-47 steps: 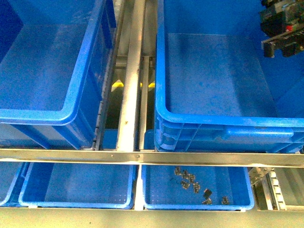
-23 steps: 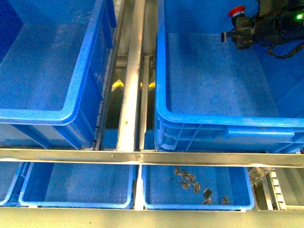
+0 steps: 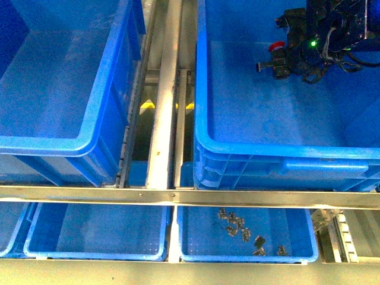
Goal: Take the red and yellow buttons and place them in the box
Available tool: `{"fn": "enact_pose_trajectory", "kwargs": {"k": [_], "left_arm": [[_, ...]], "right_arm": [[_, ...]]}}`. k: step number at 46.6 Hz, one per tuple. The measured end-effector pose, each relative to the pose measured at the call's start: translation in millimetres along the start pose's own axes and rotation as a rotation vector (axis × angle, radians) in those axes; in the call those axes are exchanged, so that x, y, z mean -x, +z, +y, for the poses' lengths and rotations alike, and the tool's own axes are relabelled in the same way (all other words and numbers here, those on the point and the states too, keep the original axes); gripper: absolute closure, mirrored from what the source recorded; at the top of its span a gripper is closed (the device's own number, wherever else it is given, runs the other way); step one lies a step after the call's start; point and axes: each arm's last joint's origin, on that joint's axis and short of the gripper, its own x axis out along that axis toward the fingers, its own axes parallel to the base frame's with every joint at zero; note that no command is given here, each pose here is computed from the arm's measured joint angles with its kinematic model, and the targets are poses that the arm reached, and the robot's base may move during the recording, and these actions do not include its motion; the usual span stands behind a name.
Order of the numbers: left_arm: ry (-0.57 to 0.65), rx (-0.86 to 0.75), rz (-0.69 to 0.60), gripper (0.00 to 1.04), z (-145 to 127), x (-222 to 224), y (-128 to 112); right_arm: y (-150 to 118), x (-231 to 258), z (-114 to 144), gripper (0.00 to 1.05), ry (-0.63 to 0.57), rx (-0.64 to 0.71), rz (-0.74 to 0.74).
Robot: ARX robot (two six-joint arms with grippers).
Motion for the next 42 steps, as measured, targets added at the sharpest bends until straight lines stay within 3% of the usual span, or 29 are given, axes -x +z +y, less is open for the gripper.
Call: {"fn": "enact_pose_trajectory", "kwargs": {"k": [8,15,24,35,42], "left_arm": [[0.000,0.000,0.000,1.02,0.0,0.0,0.0],[0.000,0.000,0.000,1.02,0.0,0.0,0.0],[0.000,0.000,0.000,1.02,0.0,0.0,0.0],[0.000,0.000,0.000,1.02,0.0,0.0,0.0],[0.000,0.000,0.000,1.02,0.0,0.0,0.0]], "right_arm": [[4.2,0.6,-0.5,0.59,0.015,0.003,0.024],[5.5,5.8,-0.9,0.31,0.019,0.002,-0.011],[5.1,36.8,-1.7,0.06,0.085,0.000,-0.047],[13.8,139.7,-9.0,0.06,0.166,-0.021,-0.239],[-19.0,227.4,-14.2,0.06,0.210,-0.128,-0.308]]}}
